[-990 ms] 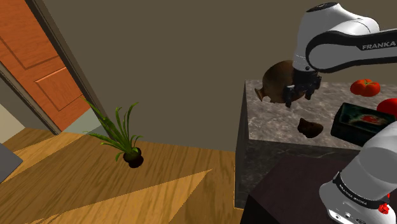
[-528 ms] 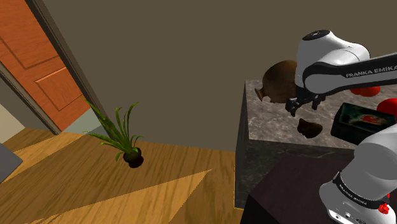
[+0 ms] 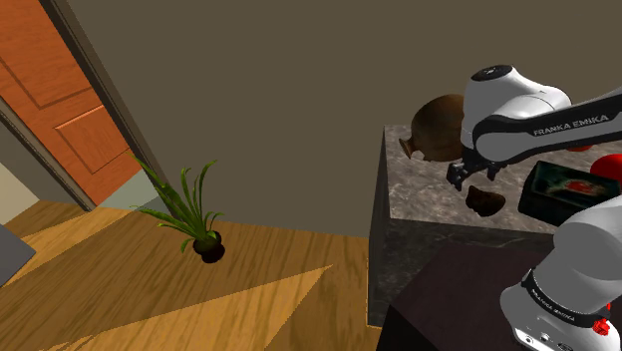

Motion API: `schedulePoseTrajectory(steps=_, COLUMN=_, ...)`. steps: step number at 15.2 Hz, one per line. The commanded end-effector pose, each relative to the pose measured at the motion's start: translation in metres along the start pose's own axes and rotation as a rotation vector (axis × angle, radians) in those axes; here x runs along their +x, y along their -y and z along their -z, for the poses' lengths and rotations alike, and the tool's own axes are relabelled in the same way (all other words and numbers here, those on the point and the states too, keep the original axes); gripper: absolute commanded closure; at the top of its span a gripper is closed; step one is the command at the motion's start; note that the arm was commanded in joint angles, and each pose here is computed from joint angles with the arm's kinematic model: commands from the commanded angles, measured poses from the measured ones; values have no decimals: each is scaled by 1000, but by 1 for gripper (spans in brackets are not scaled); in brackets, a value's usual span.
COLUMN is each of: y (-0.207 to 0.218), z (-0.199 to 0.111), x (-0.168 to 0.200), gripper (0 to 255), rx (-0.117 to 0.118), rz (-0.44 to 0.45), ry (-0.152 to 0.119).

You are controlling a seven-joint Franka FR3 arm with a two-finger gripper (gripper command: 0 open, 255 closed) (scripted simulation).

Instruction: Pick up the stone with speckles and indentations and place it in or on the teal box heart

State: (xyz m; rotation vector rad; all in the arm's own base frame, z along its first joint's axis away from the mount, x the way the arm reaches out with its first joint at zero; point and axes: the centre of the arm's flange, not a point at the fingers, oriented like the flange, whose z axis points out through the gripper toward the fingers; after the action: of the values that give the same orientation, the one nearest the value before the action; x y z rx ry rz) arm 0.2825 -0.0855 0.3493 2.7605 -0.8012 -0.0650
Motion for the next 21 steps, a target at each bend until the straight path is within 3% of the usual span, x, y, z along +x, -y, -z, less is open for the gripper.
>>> schedulePoseTrajectory(steps=1, y=0, z=-1, x=0, gripper=0, rx=0, rz=0, ry=0)
schedulePoseTrajectory(steps=6, y=0, z=-1, x=0, gripper=0, rx=0, rz=0, ry=0)
schedulePoseTrajectory(steps=7, y=0, z=-1, x=0, gripper=255, rx=0, rz=0, ry=0)
schedulePoseTrajectory(steps=16, y=0, z=-1, x=0, gripper=255, rx=0, rz=0, ry=0)
schedulePoseTrajectory(steps=17, y=0, z=-1, x=0, gripper=0, rx=0, rz=0, ry=0)
schedulePoseTrajectory(steps=21, y=-39, z=-19, x=3, gripper=0, rx=119, rz=491, ry=267)
